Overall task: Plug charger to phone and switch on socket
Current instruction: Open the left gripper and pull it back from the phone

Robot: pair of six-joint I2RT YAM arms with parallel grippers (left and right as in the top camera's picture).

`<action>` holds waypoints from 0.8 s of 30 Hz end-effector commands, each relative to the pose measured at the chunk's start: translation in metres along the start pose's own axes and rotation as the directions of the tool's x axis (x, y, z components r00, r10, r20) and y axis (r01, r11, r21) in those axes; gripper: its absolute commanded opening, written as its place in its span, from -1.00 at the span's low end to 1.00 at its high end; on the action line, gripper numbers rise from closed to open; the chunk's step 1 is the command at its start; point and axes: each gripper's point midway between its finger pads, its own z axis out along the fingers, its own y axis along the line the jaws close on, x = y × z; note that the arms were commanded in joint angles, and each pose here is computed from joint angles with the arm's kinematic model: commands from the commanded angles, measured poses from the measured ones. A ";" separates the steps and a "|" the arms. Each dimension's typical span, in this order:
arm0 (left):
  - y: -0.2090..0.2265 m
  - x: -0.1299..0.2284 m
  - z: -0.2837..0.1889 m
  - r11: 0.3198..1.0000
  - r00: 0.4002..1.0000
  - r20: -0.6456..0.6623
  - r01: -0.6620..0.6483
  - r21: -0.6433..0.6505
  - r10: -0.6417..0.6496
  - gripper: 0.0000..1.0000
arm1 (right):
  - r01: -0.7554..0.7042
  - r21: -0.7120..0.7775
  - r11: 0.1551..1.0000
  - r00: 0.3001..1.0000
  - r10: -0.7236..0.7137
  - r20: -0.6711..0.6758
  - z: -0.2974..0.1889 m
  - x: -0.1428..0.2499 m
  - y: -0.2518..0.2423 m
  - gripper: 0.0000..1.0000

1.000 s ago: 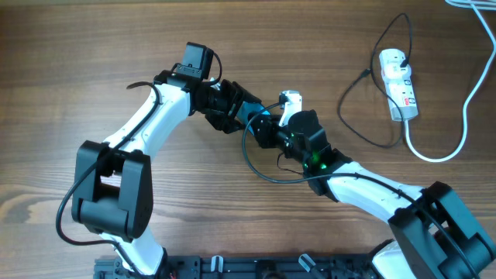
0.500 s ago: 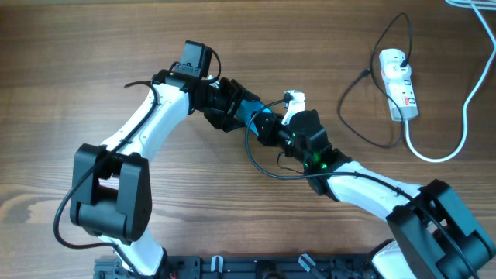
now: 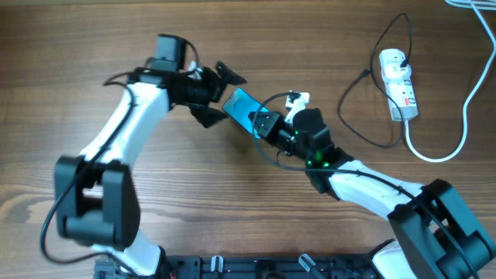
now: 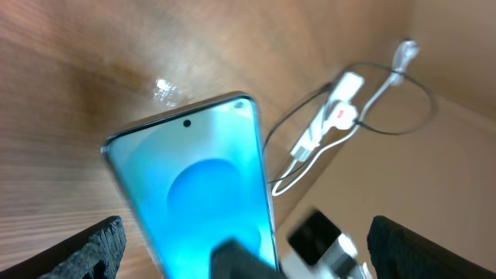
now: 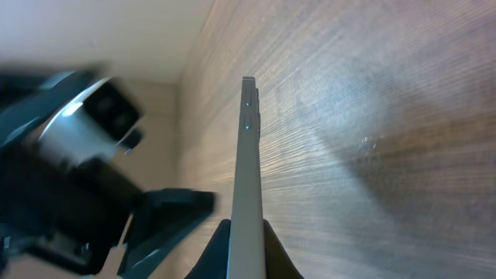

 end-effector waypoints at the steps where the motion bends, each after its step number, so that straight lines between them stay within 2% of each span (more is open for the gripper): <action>1: -0.030 0.012 -0.061 0.962 0.954 0.142 -0.270 0.036 0.263 0.99 | -0.273 -0.060 0.960 0.958 0.265 -0.106 -0.009 -0.006 0.018 -0.91; 4: -0.018 0.022 -0.100 0.939 0.899 0.270 -0.329 -0.104 0.345 0.99 | -0.409 -0.046 0.911 0.897 0.393 -0.203 -0.015 -0.002 0.020 -0.91; 10: 0.004 0.052 -0.163 0.918 0.819 0.422 -0.310 -0.248 0.390 1.00 | -0.468 -0.027 0.883 0.833 0.431 -0.347 -0.022 0.019 0.032 -0.92; 15: 0.018 0.066 -0.160 0.935 0.856 0.391 -0.254 -0.249 0.337 1.00 | -0.466 -0.023 0.885 0.820 0.422 -0.387 -0.025 0.025 0.034 -0.91; 18: 0.037 0.070 -0.142 0.945 0.893 0.348 -0.201 -0.258 0.285 1.00 | -0.464 -0.020 0.886 0.813 0.417 -0.407 -0.026 0.029 0.035 -0.91; 21: 0.061 0.076 -0.111 0.952 0.925 0.269 -0.211 -0.223 0.268 1.00 | -0.461 -0.021 0.887 0.813 0.413 -0.411 -0.027 0.029 0.036 -0.91; 24: 0.066 0.074 -0.104 0.958 0.903 0.325 -0.242 -0.156 0.281 1.00 | -0.462 -0.020 0.887 0.811 0.413 -0.415 -0.027 0.030 0.036 -0.91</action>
